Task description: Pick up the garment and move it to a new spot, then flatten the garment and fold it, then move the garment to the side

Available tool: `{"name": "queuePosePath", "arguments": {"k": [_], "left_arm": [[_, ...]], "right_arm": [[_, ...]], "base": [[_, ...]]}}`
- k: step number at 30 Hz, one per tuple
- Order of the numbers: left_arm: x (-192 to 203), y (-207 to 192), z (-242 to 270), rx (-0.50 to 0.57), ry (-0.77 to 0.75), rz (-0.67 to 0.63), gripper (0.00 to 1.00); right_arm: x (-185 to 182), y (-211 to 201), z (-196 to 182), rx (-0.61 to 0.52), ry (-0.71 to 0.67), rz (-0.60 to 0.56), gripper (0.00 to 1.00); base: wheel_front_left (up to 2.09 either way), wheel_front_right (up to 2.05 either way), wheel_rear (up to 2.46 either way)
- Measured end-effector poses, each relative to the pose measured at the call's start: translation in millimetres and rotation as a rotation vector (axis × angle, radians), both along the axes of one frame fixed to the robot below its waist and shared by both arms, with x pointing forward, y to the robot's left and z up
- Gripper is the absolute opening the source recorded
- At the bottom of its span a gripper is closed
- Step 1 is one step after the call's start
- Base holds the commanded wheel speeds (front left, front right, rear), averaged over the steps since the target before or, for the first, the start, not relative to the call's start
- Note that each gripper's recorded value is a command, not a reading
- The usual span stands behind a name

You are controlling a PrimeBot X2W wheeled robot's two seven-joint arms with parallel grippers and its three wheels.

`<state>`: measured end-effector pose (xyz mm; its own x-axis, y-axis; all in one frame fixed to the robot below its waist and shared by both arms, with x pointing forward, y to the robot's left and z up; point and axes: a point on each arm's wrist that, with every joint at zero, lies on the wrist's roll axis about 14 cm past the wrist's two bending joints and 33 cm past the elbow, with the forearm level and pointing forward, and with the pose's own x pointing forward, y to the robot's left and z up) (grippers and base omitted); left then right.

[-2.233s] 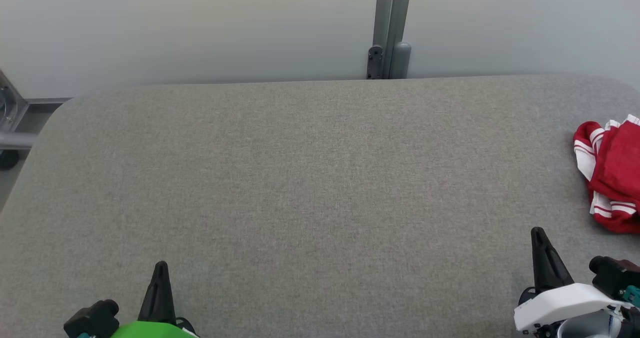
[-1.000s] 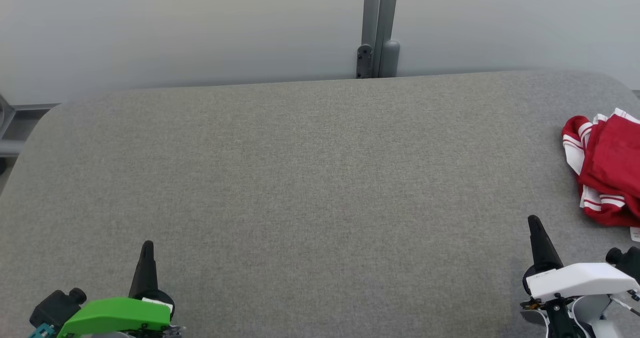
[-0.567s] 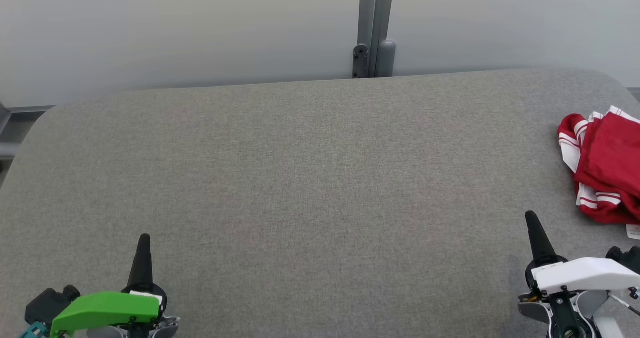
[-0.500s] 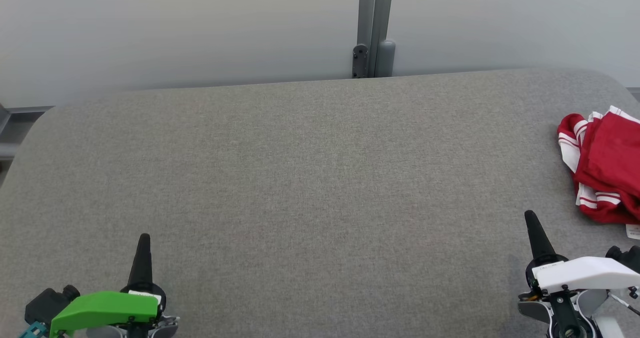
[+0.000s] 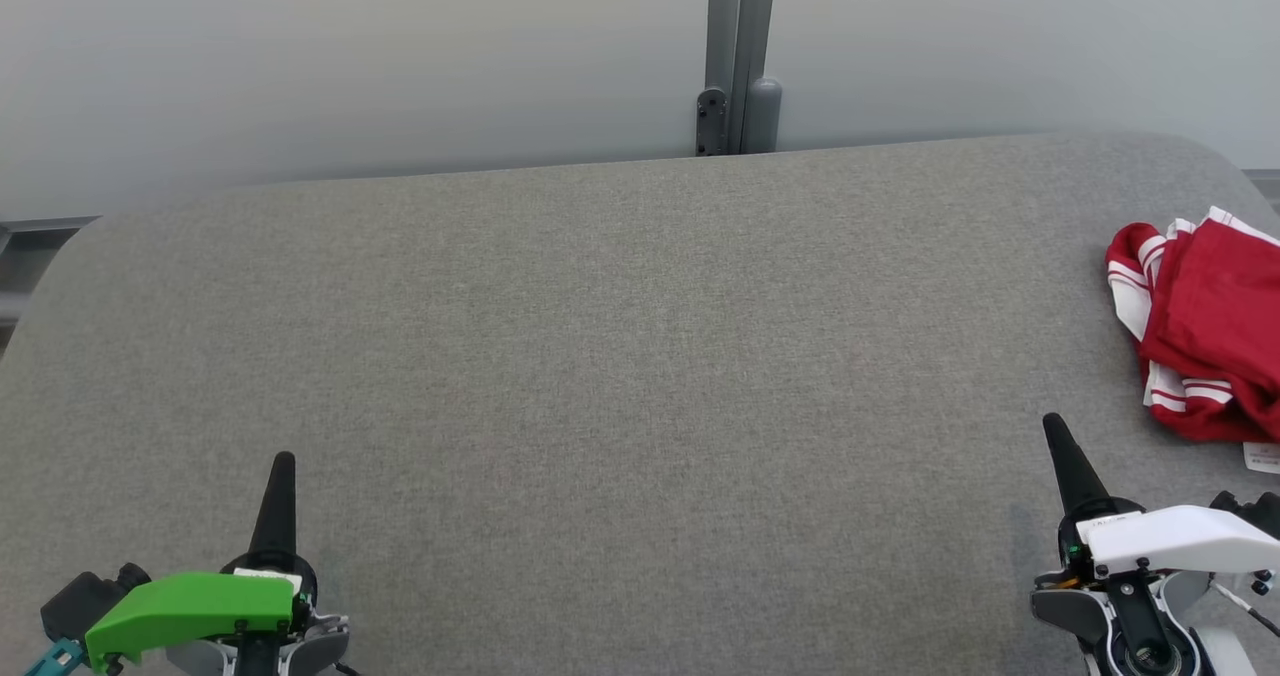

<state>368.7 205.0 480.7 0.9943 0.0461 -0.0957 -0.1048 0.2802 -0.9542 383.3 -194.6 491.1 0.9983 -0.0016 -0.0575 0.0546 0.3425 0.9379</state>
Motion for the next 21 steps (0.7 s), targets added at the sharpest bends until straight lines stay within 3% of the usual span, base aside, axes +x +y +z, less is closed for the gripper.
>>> {"name": "queuePosePath", "arguments": {"k": [21], "left_arm": [[9.8,-2.9,11.3,-0.158,-0.045,-0.013,0.0]], "right_arm": [[3.3,-1.9,7.6,0.19,-0.024,-0.005,0.0]], "base": [[0.0,0.0,0.0]]}}
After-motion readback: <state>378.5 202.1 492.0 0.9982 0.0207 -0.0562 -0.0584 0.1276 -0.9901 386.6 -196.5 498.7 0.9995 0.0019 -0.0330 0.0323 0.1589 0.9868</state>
